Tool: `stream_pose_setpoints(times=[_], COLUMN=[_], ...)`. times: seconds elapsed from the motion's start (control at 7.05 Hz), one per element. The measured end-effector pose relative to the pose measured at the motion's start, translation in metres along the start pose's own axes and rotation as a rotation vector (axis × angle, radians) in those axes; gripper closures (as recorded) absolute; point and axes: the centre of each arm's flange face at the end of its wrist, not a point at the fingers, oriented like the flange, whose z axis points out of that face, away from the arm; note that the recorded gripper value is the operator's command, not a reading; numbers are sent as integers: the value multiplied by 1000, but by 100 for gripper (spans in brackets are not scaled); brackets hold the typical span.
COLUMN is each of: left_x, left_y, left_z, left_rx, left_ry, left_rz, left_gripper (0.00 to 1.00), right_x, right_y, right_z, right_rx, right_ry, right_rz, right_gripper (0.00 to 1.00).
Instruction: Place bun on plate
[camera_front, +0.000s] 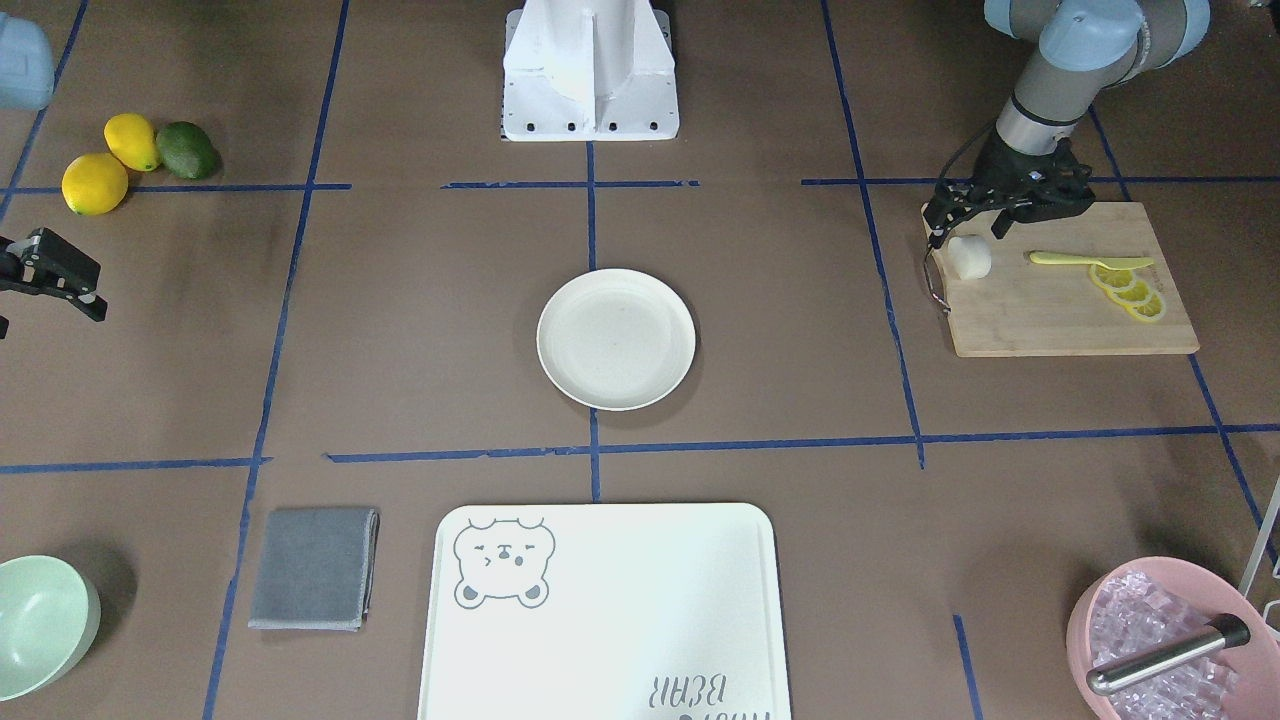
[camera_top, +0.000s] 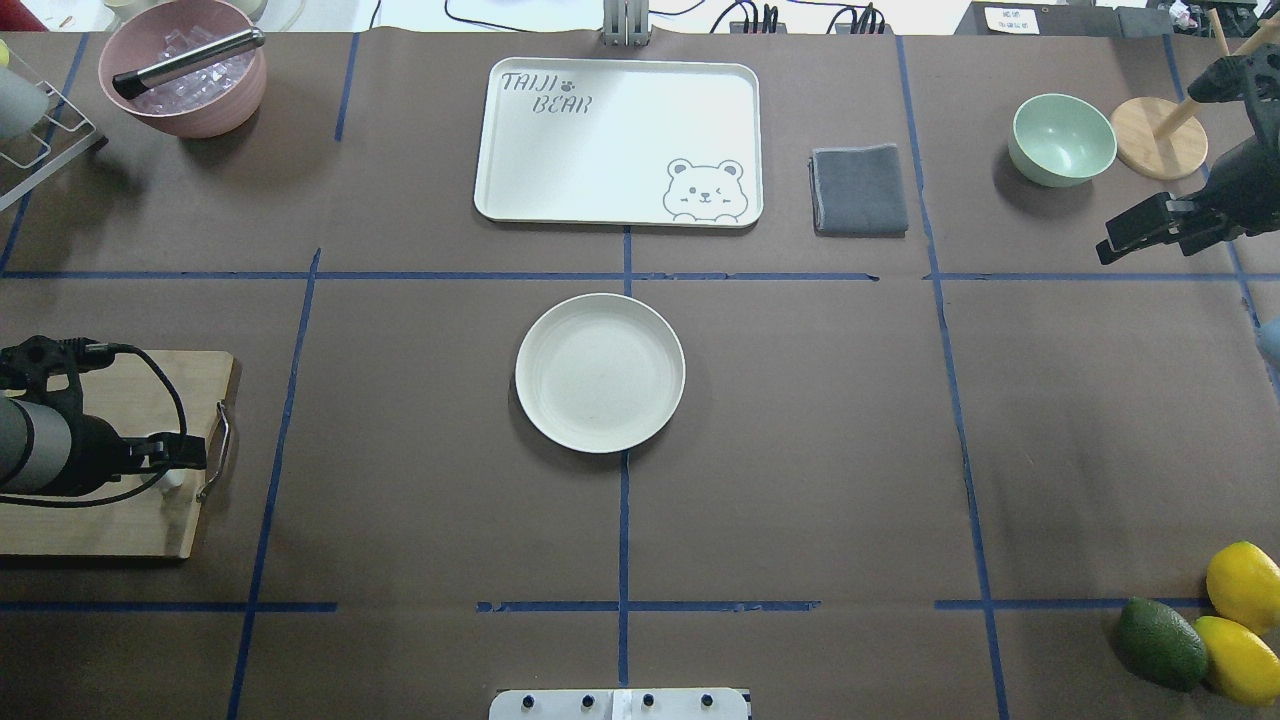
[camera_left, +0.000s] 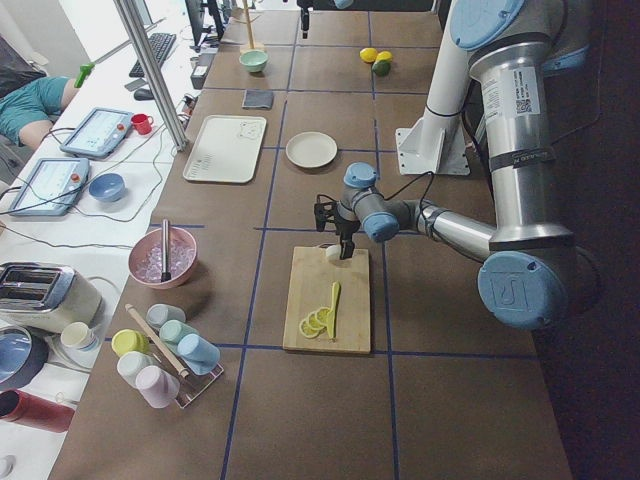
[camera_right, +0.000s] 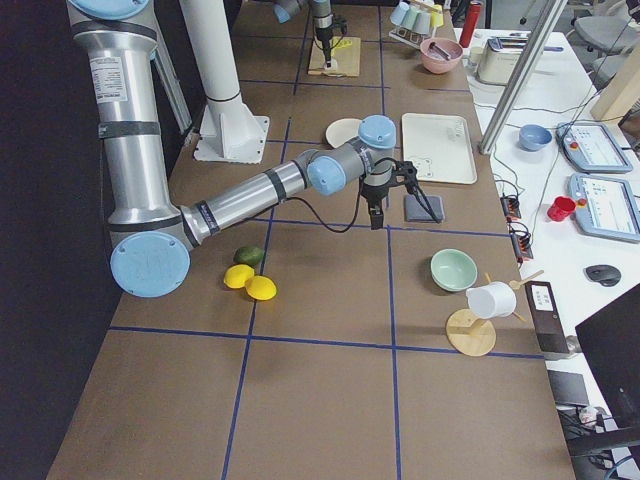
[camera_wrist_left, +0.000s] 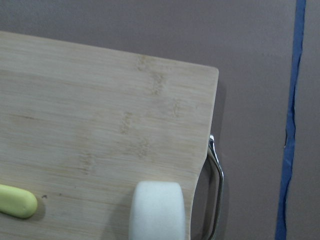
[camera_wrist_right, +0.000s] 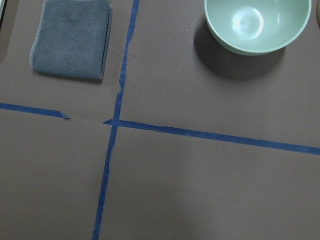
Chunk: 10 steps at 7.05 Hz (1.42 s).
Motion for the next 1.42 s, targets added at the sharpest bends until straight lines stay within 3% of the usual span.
stream_pose_setpoints(times=[0.43, 0.99, 1.42], left_x=[-4, -8, -8], left_y=[0, 0, -2], left_z=[6, 8, -2], left_rx=[-5, -7, -3], left_ry=[-12, -20, -6], left_rz=[5, 3, -3], left_gripper=[21, 70, 74], right_x=[56, 109, 136], right_y=[17, 34, 38], right_z=[-13, -18, -24], right_rx=[-10, -15, -8], right_ry=[-3, 23, 36], right_rz=[-21, -63, -73], right_gripper=[0, 0, 0])
